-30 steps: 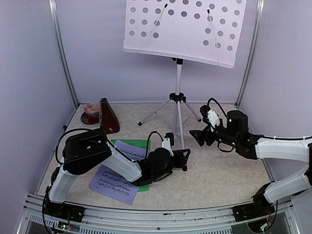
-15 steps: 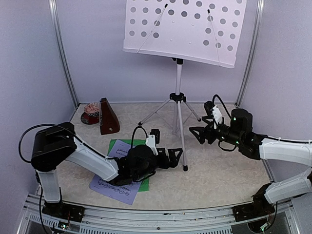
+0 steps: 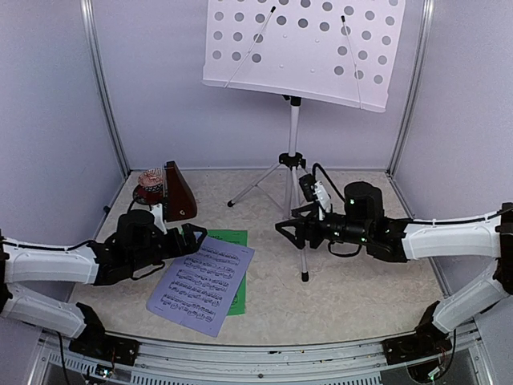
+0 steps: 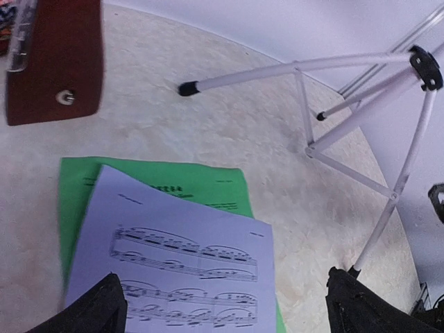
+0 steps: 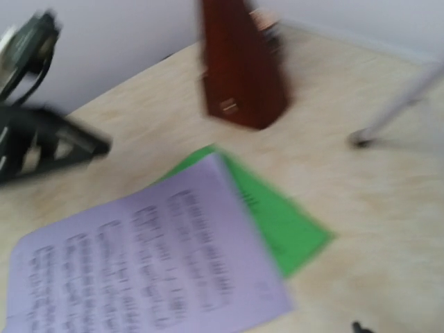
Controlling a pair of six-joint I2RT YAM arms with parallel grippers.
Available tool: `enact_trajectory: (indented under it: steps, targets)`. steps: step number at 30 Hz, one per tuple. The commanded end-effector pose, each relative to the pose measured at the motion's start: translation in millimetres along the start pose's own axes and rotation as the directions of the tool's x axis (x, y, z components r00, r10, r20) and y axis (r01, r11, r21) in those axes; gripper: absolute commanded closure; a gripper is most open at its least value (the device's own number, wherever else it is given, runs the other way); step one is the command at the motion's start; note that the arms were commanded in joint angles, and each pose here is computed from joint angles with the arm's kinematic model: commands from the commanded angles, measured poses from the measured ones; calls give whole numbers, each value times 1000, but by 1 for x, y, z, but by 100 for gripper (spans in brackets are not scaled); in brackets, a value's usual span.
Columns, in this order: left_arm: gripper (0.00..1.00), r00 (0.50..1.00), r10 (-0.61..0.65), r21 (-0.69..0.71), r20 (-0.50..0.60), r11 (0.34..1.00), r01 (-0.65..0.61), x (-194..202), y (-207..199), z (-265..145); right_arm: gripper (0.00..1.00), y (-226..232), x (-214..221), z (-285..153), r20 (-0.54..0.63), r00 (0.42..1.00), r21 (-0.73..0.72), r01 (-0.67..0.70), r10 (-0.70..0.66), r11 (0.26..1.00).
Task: Set up the instrument practice props
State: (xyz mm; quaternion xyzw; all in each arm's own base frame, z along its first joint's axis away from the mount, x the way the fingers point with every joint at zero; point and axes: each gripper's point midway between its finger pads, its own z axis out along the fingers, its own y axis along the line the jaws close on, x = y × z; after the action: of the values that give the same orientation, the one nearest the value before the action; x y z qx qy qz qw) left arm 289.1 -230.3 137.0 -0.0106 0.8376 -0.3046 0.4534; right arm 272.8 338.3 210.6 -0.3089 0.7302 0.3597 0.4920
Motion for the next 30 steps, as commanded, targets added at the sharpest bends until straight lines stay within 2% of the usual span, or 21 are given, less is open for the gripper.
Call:
enact_trajectory:
  steps: [1,4,11,23,30]
  targets:
    - [4,993,-61,-64,-97,996,55,9,51,-28,23,36,14,29,-34,999,-63,-41,39,997]
    - [8,985,-129,-78,-113,990,121,9,80,-37,26,60,32,52,-91,996,-124,-33,22,992]
    - [17,956,-226,-76,-185,973,216,37,93,-24,33,94,70,96,-210,978,-201,-38,-5,979]
    - [23,941,-282,-137,-187,956,260,76,119,-34,46,105,137,139,-363,931,-250,-79,-18,965]
    - [42,930,-288,-77,-227,958,277,89,109,-34,52,99,173,153,-438,898,-231,-76,-34,970]
